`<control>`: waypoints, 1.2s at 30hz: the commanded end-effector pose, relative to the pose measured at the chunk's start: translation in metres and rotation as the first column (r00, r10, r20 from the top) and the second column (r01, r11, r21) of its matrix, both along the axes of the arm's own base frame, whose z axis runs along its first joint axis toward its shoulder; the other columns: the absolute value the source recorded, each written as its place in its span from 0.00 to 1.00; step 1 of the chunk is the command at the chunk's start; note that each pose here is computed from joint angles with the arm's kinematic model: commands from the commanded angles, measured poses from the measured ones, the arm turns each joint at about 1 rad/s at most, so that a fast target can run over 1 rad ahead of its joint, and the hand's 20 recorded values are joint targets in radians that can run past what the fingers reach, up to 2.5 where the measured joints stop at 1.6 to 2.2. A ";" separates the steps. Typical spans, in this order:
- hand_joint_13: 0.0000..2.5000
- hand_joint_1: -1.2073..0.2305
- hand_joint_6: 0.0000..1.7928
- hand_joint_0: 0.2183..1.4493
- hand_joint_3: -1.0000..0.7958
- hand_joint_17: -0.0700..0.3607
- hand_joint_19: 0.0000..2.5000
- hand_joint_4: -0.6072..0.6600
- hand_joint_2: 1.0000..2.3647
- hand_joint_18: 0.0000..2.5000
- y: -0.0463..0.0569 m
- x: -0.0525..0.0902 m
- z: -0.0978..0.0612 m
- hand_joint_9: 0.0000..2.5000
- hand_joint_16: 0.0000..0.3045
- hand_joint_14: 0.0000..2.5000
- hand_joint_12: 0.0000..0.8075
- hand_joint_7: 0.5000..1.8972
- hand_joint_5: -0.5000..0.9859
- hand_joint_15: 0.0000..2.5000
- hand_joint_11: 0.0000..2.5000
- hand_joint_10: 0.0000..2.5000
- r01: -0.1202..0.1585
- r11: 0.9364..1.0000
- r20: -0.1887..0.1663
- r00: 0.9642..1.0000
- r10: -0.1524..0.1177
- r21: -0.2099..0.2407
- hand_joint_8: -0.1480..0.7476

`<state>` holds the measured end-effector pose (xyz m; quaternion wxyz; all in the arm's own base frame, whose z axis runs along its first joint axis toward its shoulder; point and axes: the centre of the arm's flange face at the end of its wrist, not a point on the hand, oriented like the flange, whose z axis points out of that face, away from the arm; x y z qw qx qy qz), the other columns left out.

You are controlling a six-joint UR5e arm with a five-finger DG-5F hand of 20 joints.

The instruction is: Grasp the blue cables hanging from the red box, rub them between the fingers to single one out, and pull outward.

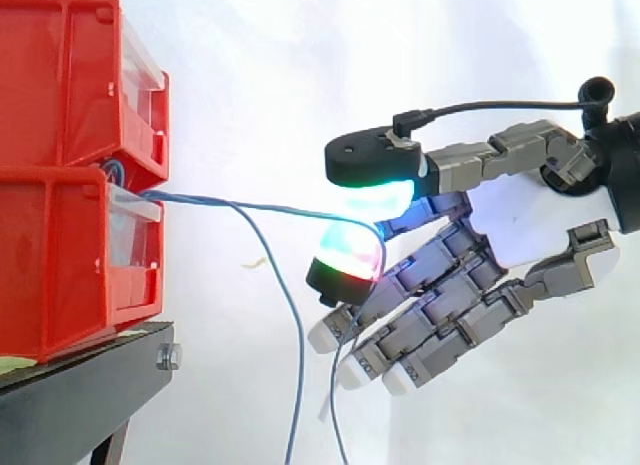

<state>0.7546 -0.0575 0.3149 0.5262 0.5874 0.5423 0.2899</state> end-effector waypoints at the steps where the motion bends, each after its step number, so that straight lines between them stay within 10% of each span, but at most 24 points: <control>1: 0.13 0.28 0.48 0.29 0.51 0.48 0.02 0.37 0.00 0.12 0.001 -0.001 -0.001 0.12 0.20 0.00 0.47 0.44 0.28 0.06 0.00 0.00 0.004 1.000 -0.004 1.000 -0.004 -0.003 0.37; 8: 0.13 0.31 0.48 0.30 0.48 0.45 0.05 0.45 0.01 0.10 -0.009 -0.013 0.020 0.14 0.18 0.00 0.45 0.45 0.27 0.07 0.00 0.00 0.049 0.998 -0.027 0.998 -0.051 -0.048 0.39; 13: 0.19 0.31 0.49 0.30 0.48 0.44 0.08 0.48 0.01 0.16 -0.023 -0.038 0.071 0.21 0.18 0.00 0.45 0.42 0.27 0.10 0.03 0.00 0.124 0.981 -0.028 0.991 -0.130 -0.148 0.43; 23: 0.23 0.31 0.49 0.30 0.49 0.44 0.11 0.49 0.01 0.20 -0.024 -0.046 0.086 0.27 0.18 0.00 0.46 0.42 0.27 0.13 0.07 0.00 0.117 0.958 -0.050 0.990 -0.135 -0.260 0.44; 36: 0.24 0.31 0.49 0.30 0.50 0.45 0.11 0.49 0.01 0.21 -0.008 -0.042 0.026 0.30 0.18 0.00 0.47 0.43 0.28 0.13 0.10 0.00 0.152 0.986 0.060 0.987 -0.149 -0.061 0.46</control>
